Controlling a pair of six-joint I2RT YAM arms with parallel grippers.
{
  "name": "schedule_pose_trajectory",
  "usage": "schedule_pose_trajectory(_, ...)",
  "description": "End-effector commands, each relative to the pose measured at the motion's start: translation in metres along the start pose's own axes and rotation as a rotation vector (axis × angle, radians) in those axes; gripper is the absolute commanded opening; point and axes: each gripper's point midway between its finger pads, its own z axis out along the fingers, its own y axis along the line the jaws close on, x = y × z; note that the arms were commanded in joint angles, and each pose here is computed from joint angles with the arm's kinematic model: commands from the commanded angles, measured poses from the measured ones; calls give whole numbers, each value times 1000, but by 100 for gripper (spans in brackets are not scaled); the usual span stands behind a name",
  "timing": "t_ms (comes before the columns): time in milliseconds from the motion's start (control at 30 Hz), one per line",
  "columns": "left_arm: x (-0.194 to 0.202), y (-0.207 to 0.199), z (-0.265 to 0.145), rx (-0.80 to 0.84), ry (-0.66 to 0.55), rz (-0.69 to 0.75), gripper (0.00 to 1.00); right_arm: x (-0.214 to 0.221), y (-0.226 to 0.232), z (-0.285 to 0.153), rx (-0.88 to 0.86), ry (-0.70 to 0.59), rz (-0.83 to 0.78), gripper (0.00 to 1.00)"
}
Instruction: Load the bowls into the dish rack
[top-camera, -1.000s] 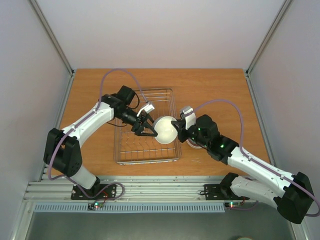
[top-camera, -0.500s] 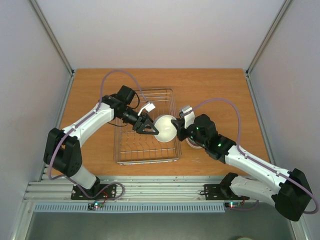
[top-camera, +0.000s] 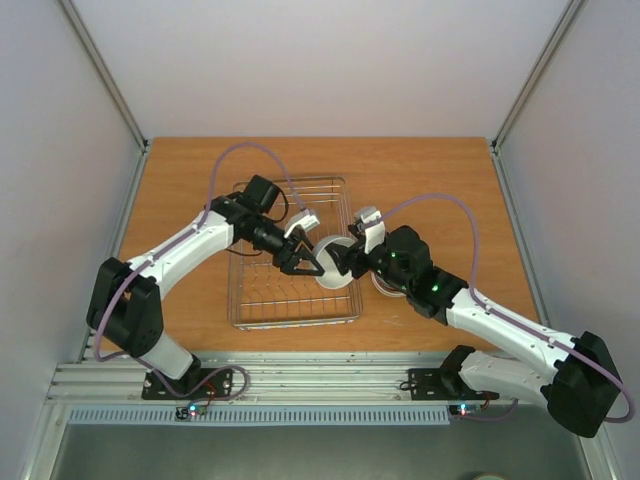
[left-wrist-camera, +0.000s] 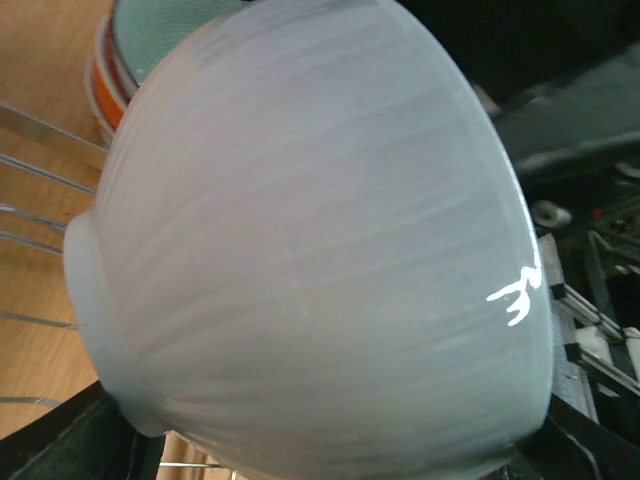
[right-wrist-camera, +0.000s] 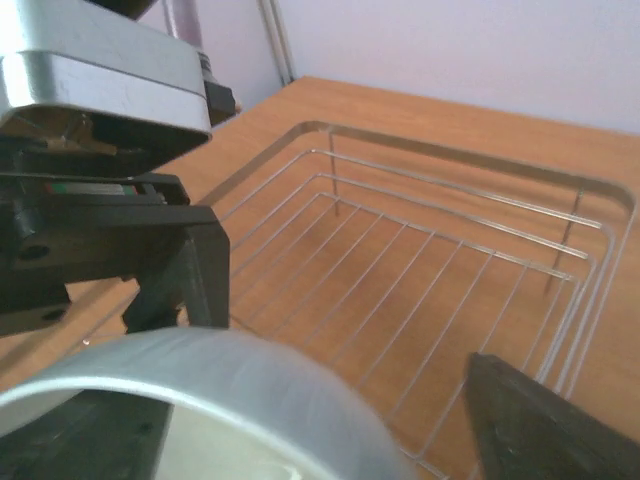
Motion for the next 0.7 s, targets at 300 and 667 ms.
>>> schedule_pose_trajectory(300,-36,41,-58,-586,-53,171,0,-47,-23,-28,187,-112,-52,97)
schedule_pose_trajectory(667,-6,76,-156,-1218,-60,-139,0,-40,-44,-34,310,-76,-55,98)
